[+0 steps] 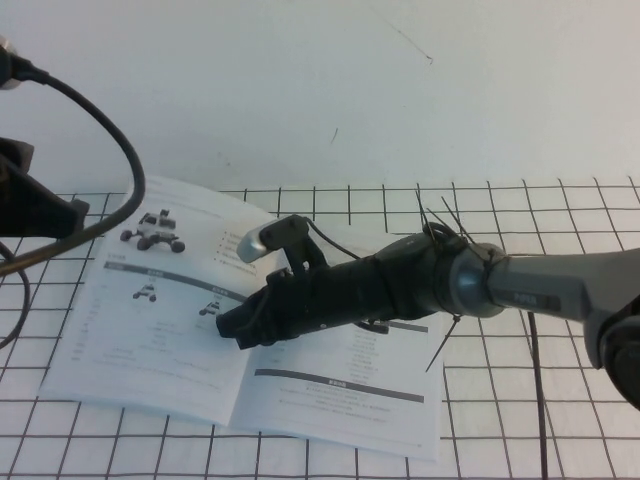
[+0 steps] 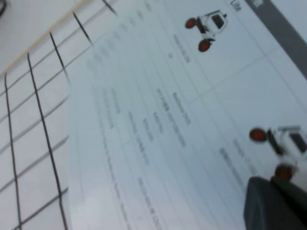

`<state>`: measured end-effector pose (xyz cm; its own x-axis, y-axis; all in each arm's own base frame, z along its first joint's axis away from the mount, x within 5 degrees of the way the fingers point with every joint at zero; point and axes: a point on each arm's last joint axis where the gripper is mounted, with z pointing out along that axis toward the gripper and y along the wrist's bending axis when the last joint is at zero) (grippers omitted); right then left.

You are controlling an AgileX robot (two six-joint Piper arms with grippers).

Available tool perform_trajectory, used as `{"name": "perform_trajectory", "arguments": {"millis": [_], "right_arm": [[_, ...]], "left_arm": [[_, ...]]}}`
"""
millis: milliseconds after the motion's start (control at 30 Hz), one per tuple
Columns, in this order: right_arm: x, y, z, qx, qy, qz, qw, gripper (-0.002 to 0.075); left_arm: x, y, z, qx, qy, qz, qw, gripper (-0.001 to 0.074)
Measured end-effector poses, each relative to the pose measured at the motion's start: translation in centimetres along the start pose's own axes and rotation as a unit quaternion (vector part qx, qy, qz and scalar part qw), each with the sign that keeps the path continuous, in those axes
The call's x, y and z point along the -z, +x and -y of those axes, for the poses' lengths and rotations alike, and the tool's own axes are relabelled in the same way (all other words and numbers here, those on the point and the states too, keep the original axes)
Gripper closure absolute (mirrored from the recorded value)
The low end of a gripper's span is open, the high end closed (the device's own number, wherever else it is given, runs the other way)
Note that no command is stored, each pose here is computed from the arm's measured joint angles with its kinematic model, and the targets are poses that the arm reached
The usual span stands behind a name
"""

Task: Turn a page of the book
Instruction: Open the closed book

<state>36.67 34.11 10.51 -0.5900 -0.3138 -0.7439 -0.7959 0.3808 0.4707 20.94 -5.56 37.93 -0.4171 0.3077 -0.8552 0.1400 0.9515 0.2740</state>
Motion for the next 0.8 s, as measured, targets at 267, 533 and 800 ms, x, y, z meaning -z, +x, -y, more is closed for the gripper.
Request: {"name": "perform_trajectory", "arguments": {"millis": [267, 533, 800], "right_arm": [[-0.3, 0.5, 0.0, 0.013, -0.001, -0.016, 1.0, 0.0725], [4.9, -5.3, -4.5, 0.172, 0.008, -0.01, 0.985, 0.0725], [17.9, -11.7, -11.0, 0.304, 0.108, -0.056, 0.945, 0.0725]], "left_arm": [[0.0, 0.1, 0.0, 0.003, 0.002, -0.003, 1.0, 0.0737], [2.5, 0.0, -0.7, -0.019, 0.011, 0.022, 0.999, 0.0737], [9.6, 2.4, 0.5, -0.122, 0.199, 0.017, 0.972, 0.0737]]}}
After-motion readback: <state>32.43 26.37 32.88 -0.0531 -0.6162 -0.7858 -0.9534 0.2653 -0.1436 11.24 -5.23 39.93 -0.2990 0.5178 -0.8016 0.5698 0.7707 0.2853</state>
